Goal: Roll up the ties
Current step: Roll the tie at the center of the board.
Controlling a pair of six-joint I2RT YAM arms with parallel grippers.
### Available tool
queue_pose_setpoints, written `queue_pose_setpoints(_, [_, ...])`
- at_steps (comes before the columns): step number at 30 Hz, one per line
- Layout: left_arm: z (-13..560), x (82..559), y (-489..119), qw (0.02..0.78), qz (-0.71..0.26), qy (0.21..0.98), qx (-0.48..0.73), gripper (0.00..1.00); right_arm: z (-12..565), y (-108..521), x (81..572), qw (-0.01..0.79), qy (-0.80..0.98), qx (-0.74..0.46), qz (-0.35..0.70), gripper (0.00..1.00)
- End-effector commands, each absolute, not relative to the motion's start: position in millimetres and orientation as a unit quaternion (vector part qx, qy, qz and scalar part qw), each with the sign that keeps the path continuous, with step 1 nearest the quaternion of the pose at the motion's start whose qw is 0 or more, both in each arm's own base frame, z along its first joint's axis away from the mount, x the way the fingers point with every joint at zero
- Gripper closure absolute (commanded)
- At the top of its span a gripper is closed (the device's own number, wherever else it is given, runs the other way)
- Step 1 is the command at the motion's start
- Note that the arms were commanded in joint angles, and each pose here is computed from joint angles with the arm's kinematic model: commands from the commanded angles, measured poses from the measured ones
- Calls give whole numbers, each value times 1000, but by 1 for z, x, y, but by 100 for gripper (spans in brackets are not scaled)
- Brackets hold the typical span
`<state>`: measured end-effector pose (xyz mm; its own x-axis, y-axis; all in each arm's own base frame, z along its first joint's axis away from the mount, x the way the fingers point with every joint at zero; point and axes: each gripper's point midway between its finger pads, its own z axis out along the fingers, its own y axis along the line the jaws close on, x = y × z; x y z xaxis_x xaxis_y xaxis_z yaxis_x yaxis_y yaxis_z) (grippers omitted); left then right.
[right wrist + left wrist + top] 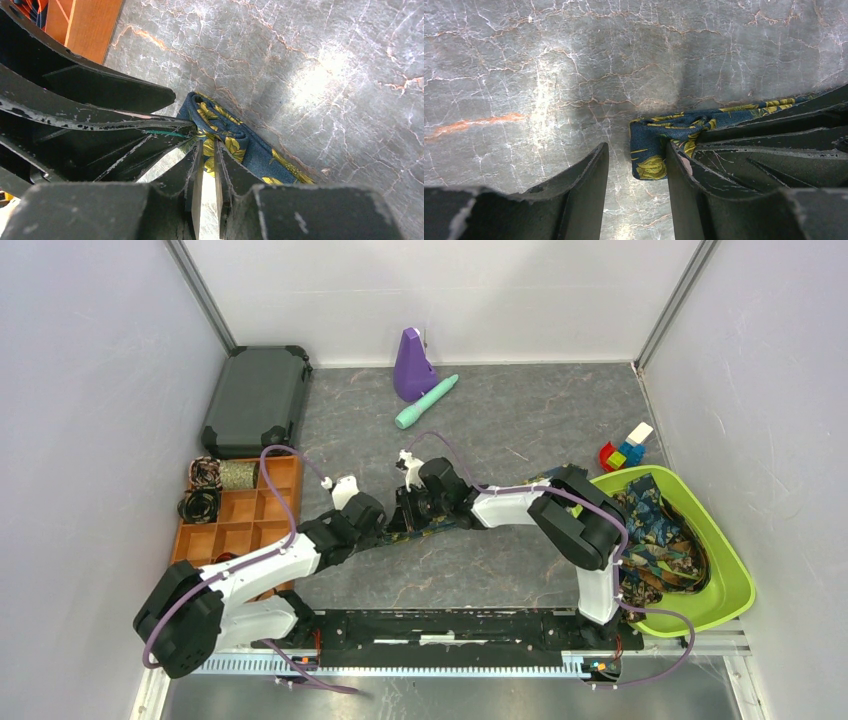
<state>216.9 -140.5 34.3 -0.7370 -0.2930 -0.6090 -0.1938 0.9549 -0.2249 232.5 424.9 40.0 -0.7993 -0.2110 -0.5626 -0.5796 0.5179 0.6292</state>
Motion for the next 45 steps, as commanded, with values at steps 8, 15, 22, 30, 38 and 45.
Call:
queue_pose_setpoints(8, [39,213,-137,332,-62,936,-102,39,19,406,228,210,860,-239,400,81])
queue_pose_setpoints(15, [61,211,-145,340,-104,927,-115,25,7,399,223,205,864,-233,396,82])
queue_pose_setpoints(22, [62,207,-152,352,-161,910,-148,24,-2,390,221,203,869,-224,391,83])
queue_pose_setpoints(30, [62,208,-160,369,-222,882,-188,23,-7,380,216,200,871,-218,392,84])
queue_pose_setpoints(38, [52,208,-168,361,-272,860,-238,26,-7,377,216,201,870,-216,394,84])
queue_pose_setpoints(45, [53,208,-165,357,-322,814,-326,26,-7,377,215,201,869,-215,397,84])
